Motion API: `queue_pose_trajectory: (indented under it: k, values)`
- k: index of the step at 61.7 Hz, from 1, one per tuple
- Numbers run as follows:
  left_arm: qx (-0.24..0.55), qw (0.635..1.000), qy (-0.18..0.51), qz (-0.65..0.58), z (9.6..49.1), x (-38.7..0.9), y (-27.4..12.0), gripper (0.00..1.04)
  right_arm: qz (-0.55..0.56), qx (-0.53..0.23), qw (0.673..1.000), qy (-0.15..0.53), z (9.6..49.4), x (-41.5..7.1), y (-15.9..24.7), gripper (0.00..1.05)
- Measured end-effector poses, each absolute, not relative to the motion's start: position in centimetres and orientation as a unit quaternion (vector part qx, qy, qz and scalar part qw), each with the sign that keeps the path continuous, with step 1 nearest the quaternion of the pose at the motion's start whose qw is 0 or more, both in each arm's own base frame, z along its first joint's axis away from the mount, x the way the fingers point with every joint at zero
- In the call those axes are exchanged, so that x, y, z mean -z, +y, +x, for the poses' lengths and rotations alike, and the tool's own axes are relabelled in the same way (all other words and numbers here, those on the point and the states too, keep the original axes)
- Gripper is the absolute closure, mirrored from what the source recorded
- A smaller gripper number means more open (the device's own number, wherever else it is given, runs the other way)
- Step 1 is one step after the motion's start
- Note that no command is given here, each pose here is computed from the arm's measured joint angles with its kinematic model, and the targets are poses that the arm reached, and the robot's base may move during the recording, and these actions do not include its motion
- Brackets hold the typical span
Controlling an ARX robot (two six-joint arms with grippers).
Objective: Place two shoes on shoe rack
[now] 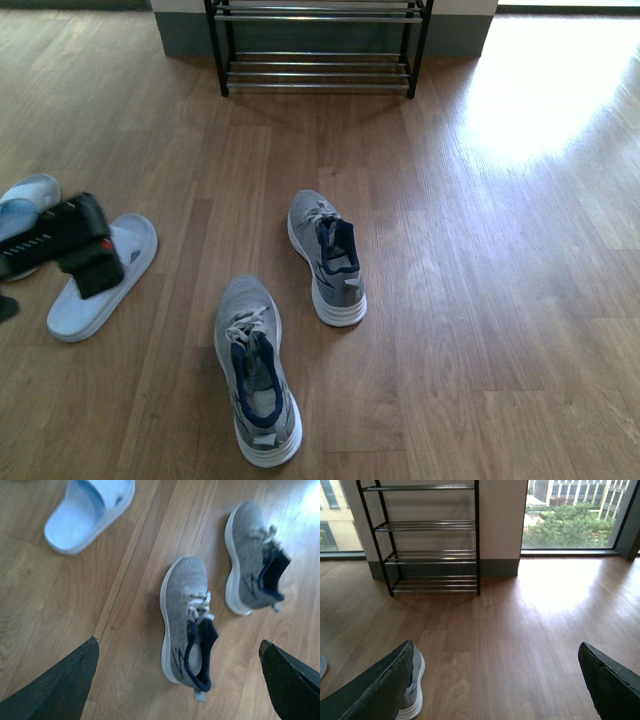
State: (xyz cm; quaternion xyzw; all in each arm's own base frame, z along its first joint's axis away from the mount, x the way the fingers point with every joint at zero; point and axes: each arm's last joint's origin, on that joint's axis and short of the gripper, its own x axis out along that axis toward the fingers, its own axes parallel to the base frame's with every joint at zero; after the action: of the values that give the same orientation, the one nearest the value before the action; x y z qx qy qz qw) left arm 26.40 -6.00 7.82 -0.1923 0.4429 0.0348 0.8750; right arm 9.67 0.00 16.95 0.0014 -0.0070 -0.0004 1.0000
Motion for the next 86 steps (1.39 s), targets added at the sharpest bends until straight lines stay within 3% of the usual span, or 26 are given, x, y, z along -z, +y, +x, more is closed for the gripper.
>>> queue_pose_trajectory:
  k: [16,30,43,64,86]
  values:
    - [-0.016,0.8,0.579,-0.156,31.3,1.4,-8.4,0.09,0.001,0.0,1.0,-0.007,9.7,-17.0,0.0,0.09]
    - [0.03,0.783,0.603,-0.151,33.8,4.5,-11.5,0.09,0.001,0.0,1.0,-0.007,9.7,-17.0,0.0,0.09]
    - [0.01,0.754,0.64,-0.146,33.8,7.7,-12.2,0.09,0.001,0.0,1.0,-0.007,9.7,-17.0,0.0,0.09]
    - [-0.025,0.739,0.663,-0.118,33.7,9.4,-12.2,0.09,0.001,0.0,1.0,-0.007,9.7,-17.0,0.0,0.09]
    - [0.001,0.747,0.657,-0.107,35.3,12.0,-12.8,0.09,0.001,0.0,1.0,-0.007,9.7,-17.0,0.0,0.09]
